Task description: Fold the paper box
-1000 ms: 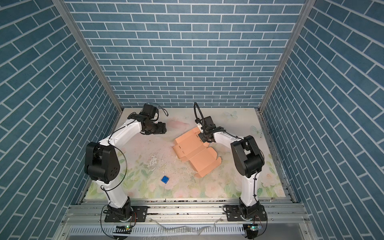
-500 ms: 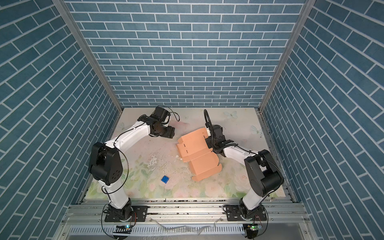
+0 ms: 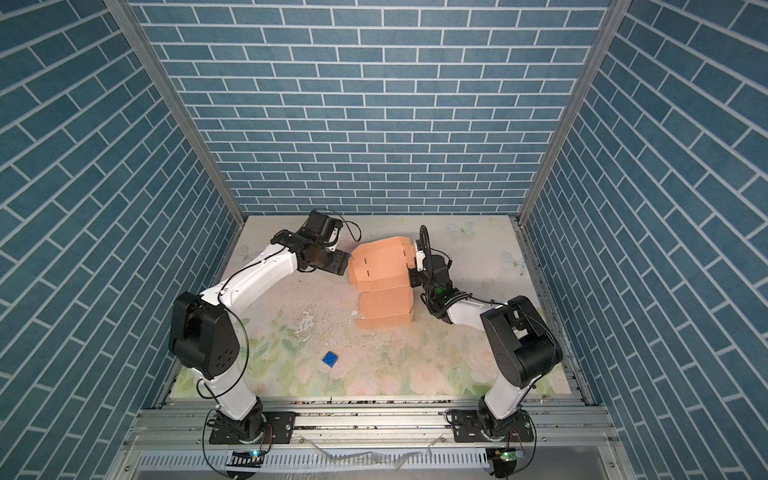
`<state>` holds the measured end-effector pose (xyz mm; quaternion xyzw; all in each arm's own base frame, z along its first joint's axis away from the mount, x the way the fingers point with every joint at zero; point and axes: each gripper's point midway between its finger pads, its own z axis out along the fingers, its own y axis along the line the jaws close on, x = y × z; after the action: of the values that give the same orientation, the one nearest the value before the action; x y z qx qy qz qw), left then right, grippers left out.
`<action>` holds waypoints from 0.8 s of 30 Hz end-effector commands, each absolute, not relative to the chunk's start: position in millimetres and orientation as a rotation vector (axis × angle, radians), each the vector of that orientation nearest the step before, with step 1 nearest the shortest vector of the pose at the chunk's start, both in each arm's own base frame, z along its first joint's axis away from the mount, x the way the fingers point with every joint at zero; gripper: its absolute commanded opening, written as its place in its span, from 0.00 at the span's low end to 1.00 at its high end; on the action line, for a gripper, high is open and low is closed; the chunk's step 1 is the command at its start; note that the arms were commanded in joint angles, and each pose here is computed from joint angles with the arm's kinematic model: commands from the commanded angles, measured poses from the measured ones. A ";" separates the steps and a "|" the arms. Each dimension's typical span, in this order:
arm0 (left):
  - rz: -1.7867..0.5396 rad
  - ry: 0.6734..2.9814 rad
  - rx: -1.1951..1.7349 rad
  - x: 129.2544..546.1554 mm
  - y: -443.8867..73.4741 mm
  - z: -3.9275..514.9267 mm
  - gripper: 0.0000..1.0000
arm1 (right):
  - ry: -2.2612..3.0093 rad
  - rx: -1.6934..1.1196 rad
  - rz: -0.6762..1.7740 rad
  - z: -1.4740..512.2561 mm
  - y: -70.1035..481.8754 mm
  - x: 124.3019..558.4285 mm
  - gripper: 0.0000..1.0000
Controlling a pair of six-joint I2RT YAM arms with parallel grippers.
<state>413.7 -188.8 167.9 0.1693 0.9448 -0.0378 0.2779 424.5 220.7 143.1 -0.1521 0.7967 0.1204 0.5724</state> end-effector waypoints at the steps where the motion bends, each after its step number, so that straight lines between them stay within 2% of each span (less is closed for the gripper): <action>1: -0.088 2.480 0.531 415.4 -196.1 178.6 0.80 | 1.772 -0.349 0.377 158.6 227.8 418.4 0.03; 4: -0.132 2.454 0.592 418.4 -210.3 181.9 0.80 | 1.763 -0.438 0.411 155.7 235.1 406.6 0.03; 9: -0.052 2.397 0.767 429.4 -218.1 184.0 0.80 | 1.778 -0.553 0.478 142.9 245.6 387.8 0.03; 13: -0.024 2.353 0.890 439.1 -225.6 179.0 0.82 | 1.766 -0.582 0.509 143.6 251.1 384.6 0.03; 17: -0.001 2.412 1.004 440.2 -228.5 160.0 0.81 | 1.771 -0.589 0.495 141.1 251.4 387.7 0.04; 24: -0.047 2.482 1.161 433.8 -234.9 132.0 0.70 | 1.769 -0.591 0.479 139.5 251.1 390.9 0.03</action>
<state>446.8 -233.1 137.8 0.3836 0.8930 -0.0047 0.2354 386.5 246.9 122.0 -0.2369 0.7767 0.2055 0.5463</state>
